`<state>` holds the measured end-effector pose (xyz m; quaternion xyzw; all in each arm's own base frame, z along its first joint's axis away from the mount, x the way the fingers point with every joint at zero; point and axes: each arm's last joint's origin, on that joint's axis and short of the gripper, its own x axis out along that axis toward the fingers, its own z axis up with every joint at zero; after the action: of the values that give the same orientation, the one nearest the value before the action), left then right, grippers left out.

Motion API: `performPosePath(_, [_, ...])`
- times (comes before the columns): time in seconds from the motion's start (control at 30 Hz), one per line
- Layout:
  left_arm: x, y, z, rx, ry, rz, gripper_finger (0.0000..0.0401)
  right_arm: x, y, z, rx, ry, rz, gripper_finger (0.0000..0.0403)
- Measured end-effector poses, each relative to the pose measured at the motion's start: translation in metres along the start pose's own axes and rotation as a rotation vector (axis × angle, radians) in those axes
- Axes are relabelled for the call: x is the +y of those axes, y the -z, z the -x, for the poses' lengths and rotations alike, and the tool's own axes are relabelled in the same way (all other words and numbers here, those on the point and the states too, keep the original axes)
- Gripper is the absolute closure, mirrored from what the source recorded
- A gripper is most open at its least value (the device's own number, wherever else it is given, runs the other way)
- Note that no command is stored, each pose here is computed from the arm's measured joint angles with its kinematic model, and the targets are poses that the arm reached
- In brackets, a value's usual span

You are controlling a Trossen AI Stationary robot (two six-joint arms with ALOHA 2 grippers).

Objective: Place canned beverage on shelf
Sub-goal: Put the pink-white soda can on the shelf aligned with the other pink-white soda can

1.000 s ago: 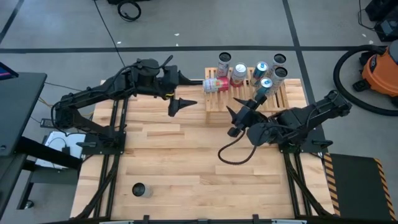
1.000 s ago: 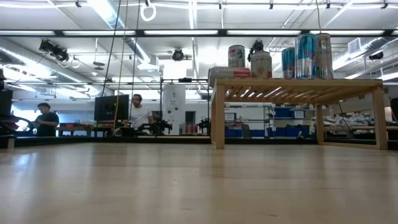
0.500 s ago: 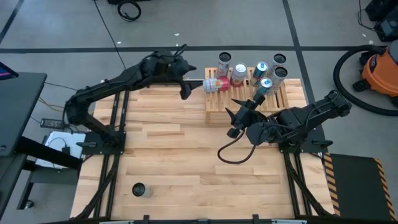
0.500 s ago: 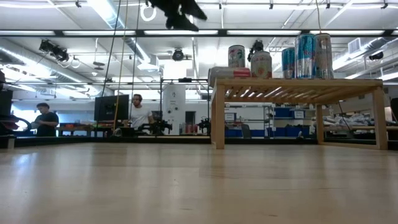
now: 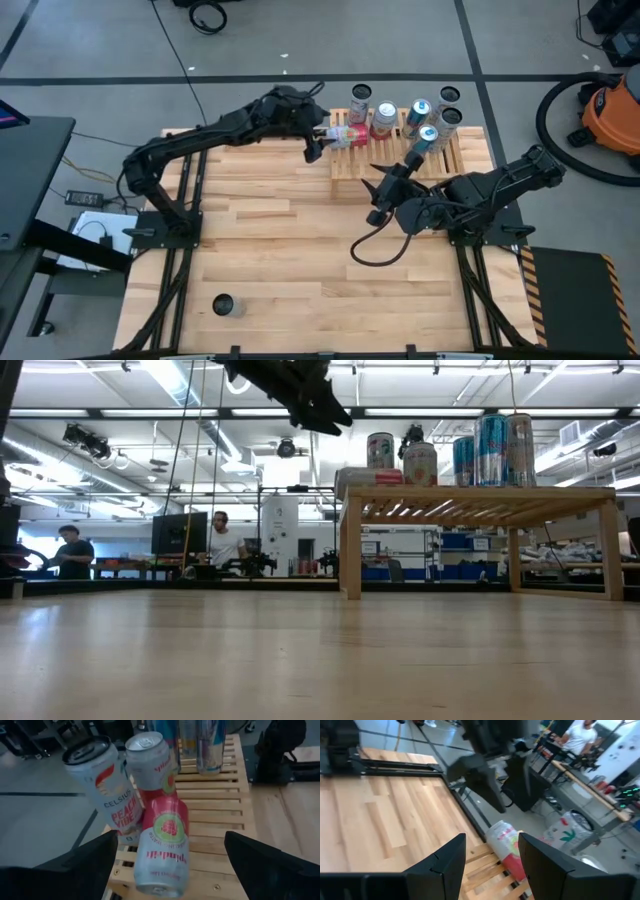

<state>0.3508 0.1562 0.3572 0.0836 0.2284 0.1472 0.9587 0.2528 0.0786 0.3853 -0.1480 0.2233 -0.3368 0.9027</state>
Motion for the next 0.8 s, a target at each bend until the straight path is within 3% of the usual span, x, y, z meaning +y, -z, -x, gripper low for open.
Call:
performPosePath(0.2, [0.003, 0.010, -0.018, 0.022, -0.005, -0.048, 0.0032, 0.001, 0.000, 0.000, 0.007, -0.036, -0.001, 0.0211])
performPosePath(0.43, [0.024, 0.022, -0.024, 0.052, -0.042, -0.009, 0.0032, 0.001, 0.000, 0.000, 0.007, -0.037, 0.012, 0.0211])
performPosePath(0.57, [0.032, 0.027, -0.026, 0.038, 0.042, 0.051, 0.0032, 0.001, 0.000, 0.000, 0.010, -0.054, 0.015, 0.0211])
performPosePath(0.8, [0.037, 0.036, -0.033, 0.062, 0.076, 0.072, 0.0032, 0.002, 0.001, 0.000, 0.012, -0.060, 0.016, 0.0211])
